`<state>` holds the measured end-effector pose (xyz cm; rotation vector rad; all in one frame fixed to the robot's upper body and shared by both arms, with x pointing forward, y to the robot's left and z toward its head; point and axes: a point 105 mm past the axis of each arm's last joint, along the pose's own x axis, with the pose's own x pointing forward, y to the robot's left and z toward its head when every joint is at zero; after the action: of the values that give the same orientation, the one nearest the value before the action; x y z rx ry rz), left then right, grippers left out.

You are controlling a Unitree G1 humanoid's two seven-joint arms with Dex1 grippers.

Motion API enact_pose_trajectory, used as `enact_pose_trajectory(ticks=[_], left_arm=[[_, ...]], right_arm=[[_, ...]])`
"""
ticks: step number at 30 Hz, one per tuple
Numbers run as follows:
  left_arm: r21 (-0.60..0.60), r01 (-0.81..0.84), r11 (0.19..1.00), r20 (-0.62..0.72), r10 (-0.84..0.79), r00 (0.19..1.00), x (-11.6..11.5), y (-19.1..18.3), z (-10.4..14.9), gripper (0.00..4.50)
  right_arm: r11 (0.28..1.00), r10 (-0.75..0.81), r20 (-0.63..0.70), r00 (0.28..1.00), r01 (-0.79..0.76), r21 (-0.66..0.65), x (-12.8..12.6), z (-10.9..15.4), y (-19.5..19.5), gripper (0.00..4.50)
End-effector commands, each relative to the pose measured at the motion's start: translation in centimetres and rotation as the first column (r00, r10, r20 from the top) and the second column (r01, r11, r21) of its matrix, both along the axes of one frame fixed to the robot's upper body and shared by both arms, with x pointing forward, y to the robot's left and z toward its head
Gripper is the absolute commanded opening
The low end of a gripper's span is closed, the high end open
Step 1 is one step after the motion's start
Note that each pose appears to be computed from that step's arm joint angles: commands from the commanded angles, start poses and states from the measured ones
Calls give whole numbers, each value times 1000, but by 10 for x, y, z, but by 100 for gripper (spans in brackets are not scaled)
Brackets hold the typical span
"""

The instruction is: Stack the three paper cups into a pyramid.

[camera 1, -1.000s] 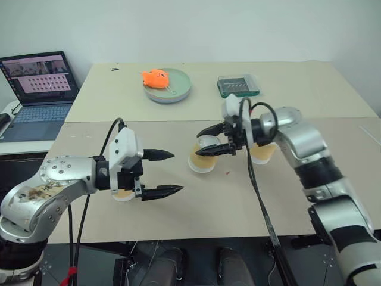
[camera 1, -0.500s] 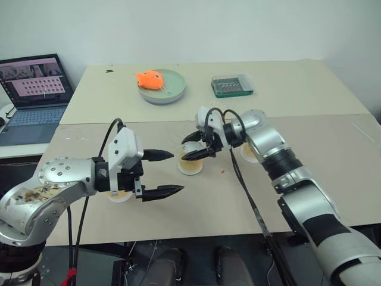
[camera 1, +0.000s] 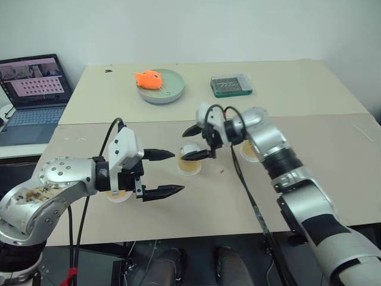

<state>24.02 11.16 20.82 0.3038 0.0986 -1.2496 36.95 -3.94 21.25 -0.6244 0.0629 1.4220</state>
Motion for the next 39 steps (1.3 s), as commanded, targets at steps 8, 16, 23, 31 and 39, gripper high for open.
enact_pose_trajectory(ticks=[8, 16, 23, 31, 39], left_arm=[[-36, 16, 999, 50, -15, 999, 4, -10, 2, 450], [-89, -51, 995, 67, 57, 996, 13, -13, 1, 450], [-141, -126, 982, 67, 136, 988, 21, -11, 3, 450], [-152, -123, 981, 68, 134, 989, 22, -15, 3, 450], [-139, -103, 985, 65, 113, 992, 17, -16, 3, 450]], right_arm=[[961, -271, 81, 959, 266, 74, -42, 25, -80, 448], [717, -689, 122, 715, 648, 257, -53, 35, -121, 448], [319, -946, 85, 311, 861, 396, -64, 33, -163, 448], [263, -954, -39, 298, 890, 372, -61, 10, -157, 448], [240, -940, -158, 303, 914, 326, -52, -27, -149, 448]])
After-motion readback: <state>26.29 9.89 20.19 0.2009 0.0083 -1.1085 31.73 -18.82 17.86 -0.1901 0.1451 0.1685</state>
